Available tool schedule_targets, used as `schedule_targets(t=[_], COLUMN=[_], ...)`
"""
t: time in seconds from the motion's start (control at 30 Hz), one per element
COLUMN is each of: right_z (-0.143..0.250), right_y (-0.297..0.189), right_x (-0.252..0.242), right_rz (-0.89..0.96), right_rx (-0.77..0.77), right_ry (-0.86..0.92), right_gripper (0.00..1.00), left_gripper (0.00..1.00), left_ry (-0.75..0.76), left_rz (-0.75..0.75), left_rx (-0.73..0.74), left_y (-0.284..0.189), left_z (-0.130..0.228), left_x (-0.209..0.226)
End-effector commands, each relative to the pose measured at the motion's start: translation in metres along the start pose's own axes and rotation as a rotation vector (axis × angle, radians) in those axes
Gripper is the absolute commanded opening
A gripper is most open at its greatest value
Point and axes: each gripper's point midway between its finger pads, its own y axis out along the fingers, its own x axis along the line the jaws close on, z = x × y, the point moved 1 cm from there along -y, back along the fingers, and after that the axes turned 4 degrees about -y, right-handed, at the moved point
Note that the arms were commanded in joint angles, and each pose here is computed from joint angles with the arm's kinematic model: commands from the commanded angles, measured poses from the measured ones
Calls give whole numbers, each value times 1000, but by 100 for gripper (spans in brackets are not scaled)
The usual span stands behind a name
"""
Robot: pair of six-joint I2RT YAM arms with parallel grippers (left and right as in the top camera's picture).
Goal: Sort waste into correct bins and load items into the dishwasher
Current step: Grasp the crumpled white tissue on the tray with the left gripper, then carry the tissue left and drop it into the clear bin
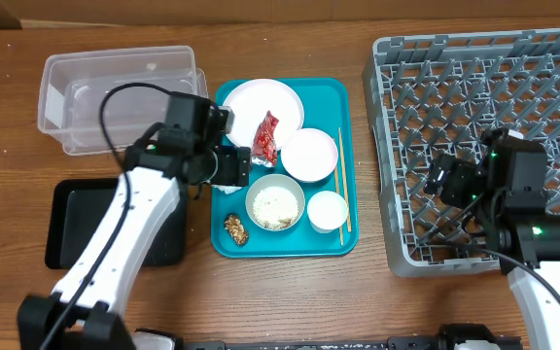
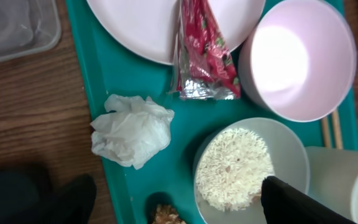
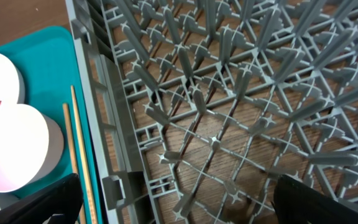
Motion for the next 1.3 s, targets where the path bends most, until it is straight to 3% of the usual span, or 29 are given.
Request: schedule_targets(t=[0.0, 0.4, 0.5, 0.63, 0.77, 0.83, 1.07, 1.27], right_z=[-12, -12, -12, -12, -12, -12, -12, -12], right_y=[-6, -6, -6, -6, -6, -6, -6, -6], right_x=[2, 2, 2, 2, 2, 2, 2, 2], right_rz=[-10, -10, -10, -10, -10, -10, -10, -10], right_rx=[-28, -28, -28, -28, -28, -28, -28, -29], right_ry=[11, 11, 11, 11, 11, 11, 11, 10], right_gripper=[100, 100, 100, 100, 100, 100, 100, 100], left_gripper=[85, 75, 68, 37, 12, 4, 4, 4], left_ry=[55, 47, 43, 41, 42, 41, 38, 49], left_rz=[-81, -118, -123, -125, -126, -129, -128, -195], left_rx=[26, 180, 211, 231, 226, 226, 221, 159], left_y=[19, 78, 87, 93, 93, 92, 76, 31], left_z=[-2, 22, 28, 32, 31, 31, 18, -29], left_x=[6, 19, 22, 24, 23, 24, 19, 14])
